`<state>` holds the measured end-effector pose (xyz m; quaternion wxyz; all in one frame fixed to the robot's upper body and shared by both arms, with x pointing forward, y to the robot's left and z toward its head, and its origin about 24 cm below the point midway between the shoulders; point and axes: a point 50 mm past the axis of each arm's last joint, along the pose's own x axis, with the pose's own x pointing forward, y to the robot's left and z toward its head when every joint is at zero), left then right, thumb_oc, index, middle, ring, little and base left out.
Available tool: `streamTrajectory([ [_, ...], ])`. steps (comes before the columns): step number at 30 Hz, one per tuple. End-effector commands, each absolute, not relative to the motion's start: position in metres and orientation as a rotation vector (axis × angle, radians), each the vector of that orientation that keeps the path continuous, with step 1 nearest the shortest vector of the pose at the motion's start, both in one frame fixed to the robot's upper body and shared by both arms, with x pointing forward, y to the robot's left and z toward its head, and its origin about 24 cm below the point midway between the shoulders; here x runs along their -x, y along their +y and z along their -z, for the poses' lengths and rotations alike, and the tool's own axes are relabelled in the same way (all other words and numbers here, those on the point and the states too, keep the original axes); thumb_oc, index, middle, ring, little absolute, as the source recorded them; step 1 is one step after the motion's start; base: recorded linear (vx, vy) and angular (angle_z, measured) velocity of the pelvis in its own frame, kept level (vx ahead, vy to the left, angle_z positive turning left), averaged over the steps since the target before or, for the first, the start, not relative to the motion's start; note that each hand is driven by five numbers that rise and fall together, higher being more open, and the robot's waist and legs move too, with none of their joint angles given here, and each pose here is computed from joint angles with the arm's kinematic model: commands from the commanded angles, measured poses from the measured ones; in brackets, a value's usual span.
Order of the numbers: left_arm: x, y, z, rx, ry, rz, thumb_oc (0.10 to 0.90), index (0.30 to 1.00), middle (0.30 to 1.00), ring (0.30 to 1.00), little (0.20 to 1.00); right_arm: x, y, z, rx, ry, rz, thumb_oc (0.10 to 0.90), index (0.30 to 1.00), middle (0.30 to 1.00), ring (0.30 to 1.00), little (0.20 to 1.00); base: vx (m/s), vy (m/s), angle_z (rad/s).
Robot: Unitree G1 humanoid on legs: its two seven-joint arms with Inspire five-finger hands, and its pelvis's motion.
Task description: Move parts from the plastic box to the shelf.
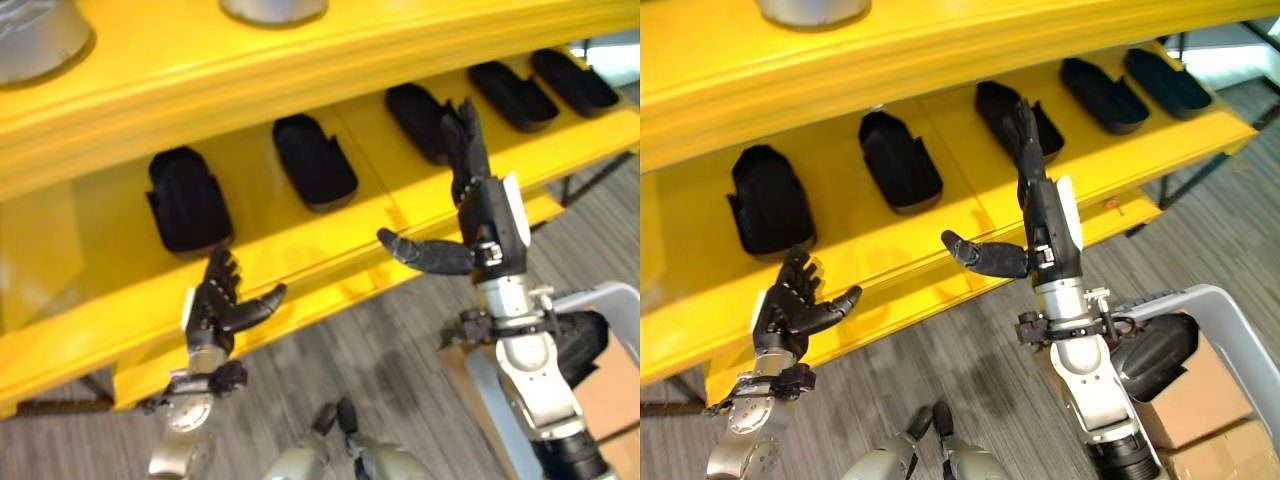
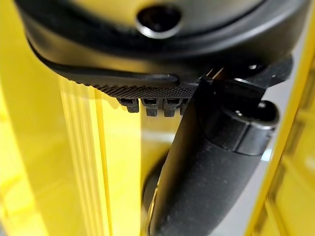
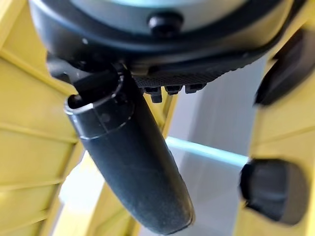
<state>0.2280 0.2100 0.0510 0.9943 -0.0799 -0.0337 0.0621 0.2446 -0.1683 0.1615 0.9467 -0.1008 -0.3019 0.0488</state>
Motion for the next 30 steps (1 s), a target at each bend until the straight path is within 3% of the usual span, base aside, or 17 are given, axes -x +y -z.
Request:
streamTrajectory([
  [1, -0.220, 0.217, -0.081, 0.129, -0.247, -0.108, 0.900, 1.000, 1.000, 1.000, 1.000, -0.242, -0.169, -0.181, 0.170, -0.739, -0.119, 0.900, 1.000, 1.000, 1.000, 1.000, 0.01, 0.221, -0.14],
  [13, -0.220, 0.225, -0.083, 0.119, -0.251, -0.141, 0.900, 1.000, 1.000, 1.000, 1.000, -0.259, -0.140, -0.175, 0.140, -0.701, -0.205, 0.900, 1.000, 1.000, 1.000, 1.000, -0.09, 0.122, -1.17],
  [30, -0.225, 0.210, -0.084, 0.155, -0.251, -0.073, 0.900, 1.000, 1.000, 1.000, 1.000, -0.250, -0.151, -0.172, 0.152, -0.688, -0.213, 0.900, 1.000, 1.000, 1.000, 1.000, 0.07, -0.275, -0.49],
])
